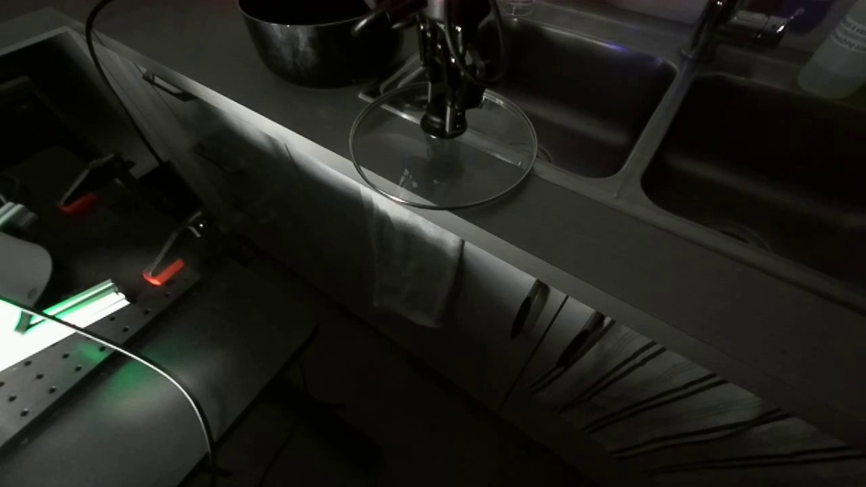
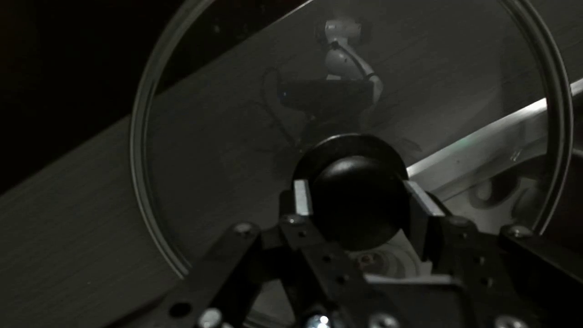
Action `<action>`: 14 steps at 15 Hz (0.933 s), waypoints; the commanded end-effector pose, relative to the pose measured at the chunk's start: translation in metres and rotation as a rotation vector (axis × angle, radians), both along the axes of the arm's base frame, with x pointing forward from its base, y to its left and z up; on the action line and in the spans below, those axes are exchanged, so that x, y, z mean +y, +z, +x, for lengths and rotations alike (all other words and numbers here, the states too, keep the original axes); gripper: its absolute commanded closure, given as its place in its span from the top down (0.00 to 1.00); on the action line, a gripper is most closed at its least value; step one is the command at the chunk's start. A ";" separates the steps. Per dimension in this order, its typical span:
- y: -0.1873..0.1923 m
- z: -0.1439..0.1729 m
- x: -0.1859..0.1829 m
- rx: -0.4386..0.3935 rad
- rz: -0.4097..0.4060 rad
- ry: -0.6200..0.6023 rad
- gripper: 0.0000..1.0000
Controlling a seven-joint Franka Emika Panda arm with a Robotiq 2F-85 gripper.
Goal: Remove the lid from the pot
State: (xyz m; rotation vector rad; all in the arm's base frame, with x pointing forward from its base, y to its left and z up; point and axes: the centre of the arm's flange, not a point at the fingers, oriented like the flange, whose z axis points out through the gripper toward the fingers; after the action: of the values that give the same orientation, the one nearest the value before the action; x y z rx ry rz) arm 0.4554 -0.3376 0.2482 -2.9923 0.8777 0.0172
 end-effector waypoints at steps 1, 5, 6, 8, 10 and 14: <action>0.005 -0.002 0.006 -0.028 -0.009 0.009 0.25; 0.001 -0.003 0.011 -0.022 -0.012 0.019 0.25; 0.001 -0.003 0.011 -0.021 -0.014 0.022 0.25; 0.000 -0.003 0.012 -0.018 -0.016 0.027 0.25; 0.000 -0.004 0.013 -0.017 -0.018 0.031 0.25; 0.001 -0.004 0.014 -0.019 -0.022 0.035 0.57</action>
State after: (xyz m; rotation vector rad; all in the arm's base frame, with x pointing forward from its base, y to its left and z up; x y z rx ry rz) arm 0.4563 -0.3311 0.2442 -3.0070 0.8529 0.0148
